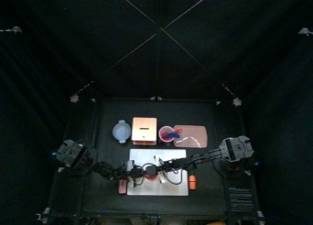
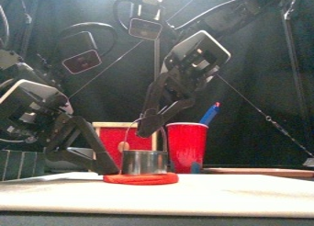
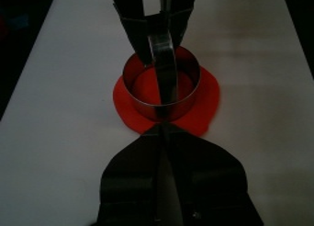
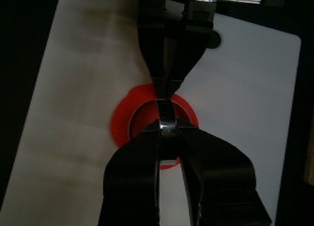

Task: Get the cutter from the drawer then cut the dough then place the extra dough in the bowl
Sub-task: Cut the dough

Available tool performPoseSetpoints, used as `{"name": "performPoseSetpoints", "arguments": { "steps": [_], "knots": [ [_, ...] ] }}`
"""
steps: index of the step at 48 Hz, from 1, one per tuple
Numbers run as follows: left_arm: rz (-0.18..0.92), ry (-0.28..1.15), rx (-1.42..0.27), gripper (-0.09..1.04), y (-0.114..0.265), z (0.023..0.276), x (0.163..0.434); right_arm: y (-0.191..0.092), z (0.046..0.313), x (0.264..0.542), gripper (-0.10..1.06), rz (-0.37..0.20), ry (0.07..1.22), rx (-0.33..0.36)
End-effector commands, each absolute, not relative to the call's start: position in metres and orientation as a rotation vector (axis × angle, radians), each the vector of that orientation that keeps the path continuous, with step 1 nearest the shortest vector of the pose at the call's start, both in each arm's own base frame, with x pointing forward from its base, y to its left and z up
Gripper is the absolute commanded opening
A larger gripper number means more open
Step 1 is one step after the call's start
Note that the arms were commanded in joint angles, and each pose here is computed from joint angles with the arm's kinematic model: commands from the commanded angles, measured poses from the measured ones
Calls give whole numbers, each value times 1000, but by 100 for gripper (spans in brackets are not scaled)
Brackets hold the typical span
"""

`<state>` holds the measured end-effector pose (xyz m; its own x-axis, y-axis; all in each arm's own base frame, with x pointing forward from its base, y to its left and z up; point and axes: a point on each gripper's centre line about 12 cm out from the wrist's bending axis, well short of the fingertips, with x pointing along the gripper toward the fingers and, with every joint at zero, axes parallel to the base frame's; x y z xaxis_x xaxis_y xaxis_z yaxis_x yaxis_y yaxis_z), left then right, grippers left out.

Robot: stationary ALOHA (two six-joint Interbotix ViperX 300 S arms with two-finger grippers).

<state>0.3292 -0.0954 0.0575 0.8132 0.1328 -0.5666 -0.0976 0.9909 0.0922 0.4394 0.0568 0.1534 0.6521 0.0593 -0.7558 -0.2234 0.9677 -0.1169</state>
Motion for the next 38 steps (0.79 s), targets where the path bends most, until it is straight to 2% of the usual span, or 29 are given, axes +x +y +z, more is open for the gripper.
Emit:
{"name": "performPoseSetpoints", "arguments": {
  "steps": [1,9,14,21,28,38],
  "knots": [
    [128,625,57,52,-94,54,328,51,202,438,46,143,743,-204],
    [124,632,55,52,-94,53,327,32,231,419,46,105,709,-208],
    [124,632,55,52,-94,53,327,23,239,400,46,85,709,-206],
    [126,615,48,52,-94,59,331,10,220,367,46,62,779,-197],
    [144,570,22,52,-88,75,339,1,188,337,46,32,868,-117],
    [164,511,16,52,-77,92,344,2,173,324,49,17,907,-64]
  ]
}}
